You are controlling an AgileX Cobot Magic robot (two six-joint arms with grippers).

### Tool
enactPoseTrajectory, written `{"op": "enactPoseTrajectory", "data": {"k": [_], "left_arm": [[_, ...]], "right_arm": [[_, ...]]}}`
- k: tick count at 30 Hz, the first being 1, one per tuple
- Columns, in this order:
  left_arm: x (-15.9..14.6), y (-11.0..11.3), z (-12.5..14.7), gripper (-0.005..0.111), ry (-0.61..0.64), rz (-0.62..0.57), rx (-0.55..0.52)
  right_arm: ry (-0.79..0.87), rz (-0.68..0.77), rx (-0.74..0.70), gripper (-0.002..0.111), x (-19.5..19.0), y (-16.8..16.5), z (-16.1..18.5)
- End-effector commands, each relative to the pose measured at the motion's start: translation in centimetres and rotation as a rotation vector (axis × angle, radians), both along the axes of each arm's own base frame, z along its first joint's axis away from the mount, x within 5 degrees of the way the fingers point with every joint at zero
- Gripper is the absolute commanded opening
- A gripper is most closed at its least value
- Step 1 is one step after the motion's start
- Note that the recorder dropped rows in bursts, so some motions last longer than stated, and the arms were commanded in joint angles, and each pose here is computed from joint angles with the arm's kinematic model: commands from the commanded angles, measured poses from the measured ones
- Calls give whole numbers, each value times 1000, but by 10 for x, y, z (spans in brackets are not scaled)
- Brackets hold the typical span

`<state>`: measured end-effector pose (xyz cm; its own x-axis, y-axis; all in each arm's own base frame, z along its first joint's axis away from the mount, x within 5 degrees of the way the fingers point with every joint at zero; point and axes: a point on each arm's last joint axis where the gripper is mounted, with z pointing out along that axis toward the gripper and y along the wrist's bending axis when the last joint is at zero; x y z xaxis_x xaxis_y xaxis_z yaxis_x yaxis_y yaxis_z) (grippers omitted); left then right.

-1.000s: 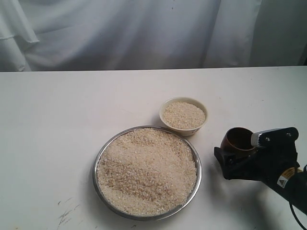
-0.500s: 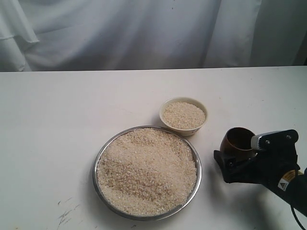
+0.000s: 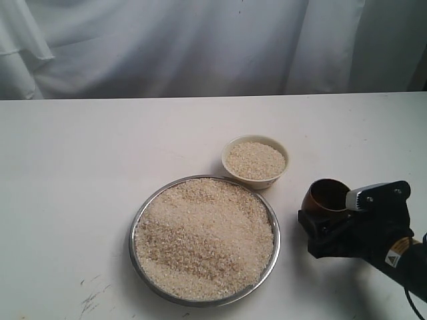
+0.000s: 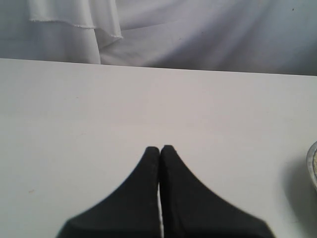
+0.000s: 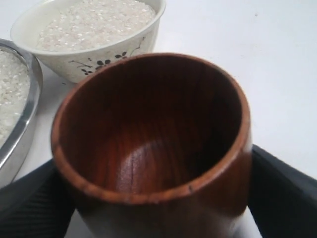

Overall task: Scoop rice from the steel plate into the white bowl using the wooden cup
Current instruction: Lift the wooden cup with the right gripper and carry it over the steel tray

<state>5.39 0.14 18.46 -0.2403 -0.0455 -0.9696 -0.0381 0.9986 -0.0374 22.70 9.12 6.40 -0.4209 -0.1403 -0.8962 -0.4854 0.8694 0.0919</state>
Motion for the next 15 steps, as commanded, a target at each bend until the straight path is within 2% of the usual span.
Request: {"op": "enactPoseTrajectory", "data": {"k": [1, 6, 9, 11, 15], "left_arm": [[0, 0, 0, 0, -12, -2, 1], [0, 0, 0, 0, -12, -2, 1], [0, 0, 0, 0, -12, -2, 1], [0, 0, 0, 0, -12, -2, 1], [0, 0, 0, 0, -12, -2, 1]], "right_arm": [[-6, 30, 9, 31, -1, 1, 1], [-17, 30, 12, 18, -1, 1, 4], [-44, 22, 38, 0, 1, 1, 13], [-71, 11, 72, 0, 3, 2, 25], [5, 7, -42, 0, 14, 1, 47]]}}
